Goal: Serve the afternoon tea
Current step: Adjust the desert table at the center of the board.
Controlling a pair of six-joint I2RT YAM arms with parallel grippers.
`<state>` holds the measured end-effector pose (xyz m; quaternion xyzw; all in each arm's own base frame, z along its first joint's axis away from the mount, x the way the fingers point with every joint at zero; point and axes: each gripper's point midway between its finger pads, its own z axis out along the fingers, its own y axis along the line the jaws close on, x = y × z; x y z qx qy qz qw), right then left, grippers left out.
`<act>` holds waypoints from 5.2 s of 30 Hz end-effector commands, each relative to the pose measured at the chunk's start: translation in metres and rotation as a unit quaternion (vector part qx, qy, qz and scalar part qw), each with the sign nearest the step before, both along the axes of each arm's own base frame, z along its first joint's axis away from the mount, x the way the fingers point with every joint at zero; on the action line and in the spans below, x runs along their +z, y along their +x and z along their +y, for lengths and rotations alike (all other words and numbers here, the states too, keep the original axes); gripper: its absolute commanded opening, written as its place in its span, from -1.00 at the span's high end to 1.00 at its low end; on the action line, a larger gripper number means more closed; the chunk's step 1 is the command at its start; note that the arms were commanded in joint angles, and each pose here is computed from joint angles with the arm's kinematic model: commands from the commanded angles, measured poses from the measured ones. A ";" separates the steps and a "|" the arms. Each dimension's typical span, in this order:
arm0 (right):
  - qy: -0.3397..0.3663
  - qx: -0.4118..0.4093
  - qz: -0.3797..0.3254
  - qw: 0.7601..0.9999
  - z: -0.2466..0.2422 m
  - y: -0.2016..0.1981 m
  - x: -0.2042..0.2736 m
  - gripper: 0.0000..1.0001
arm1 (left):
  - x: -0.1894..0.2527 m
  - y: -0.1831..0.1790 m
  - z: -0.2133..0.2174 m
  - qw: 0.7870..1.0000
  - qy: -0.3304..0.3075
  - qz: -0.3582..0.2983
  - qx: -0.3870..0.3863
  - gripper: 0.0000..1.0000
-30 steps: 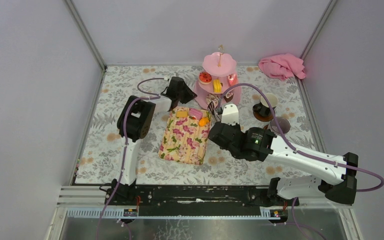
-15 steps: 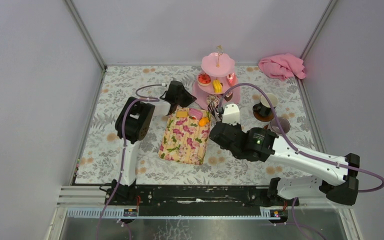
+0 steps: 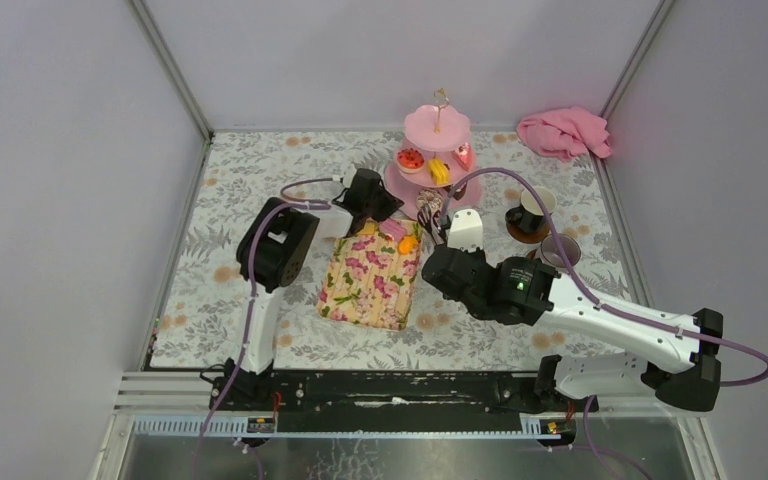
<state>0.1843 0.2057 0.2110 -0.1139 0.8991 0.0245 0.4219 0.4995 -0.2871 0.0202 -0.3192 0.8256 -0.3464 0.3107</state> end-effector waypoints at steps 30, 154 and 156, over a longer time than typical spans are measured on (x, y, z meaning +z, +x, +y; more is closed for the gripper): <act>0.022 -0.001 -0.031 0.999 0.015 0.010 0.013 0.34 | 0.018 0.030 0.048 0.994 0.096 -0.055 -0.024 0.24; -0.005 0.015 -0.005 1.000 0.029 0.010 -0.015 0.38 | 0.042 0.051 0.015 0.981 0.101 -0.134 -0.094 -0.01; -0.004 0.014 -0.006 1.000 0.029 0.010 -0.013 0.38 | 0.040 0.053 0.014 0.981 0.105 -0.134 -0.098 -0.01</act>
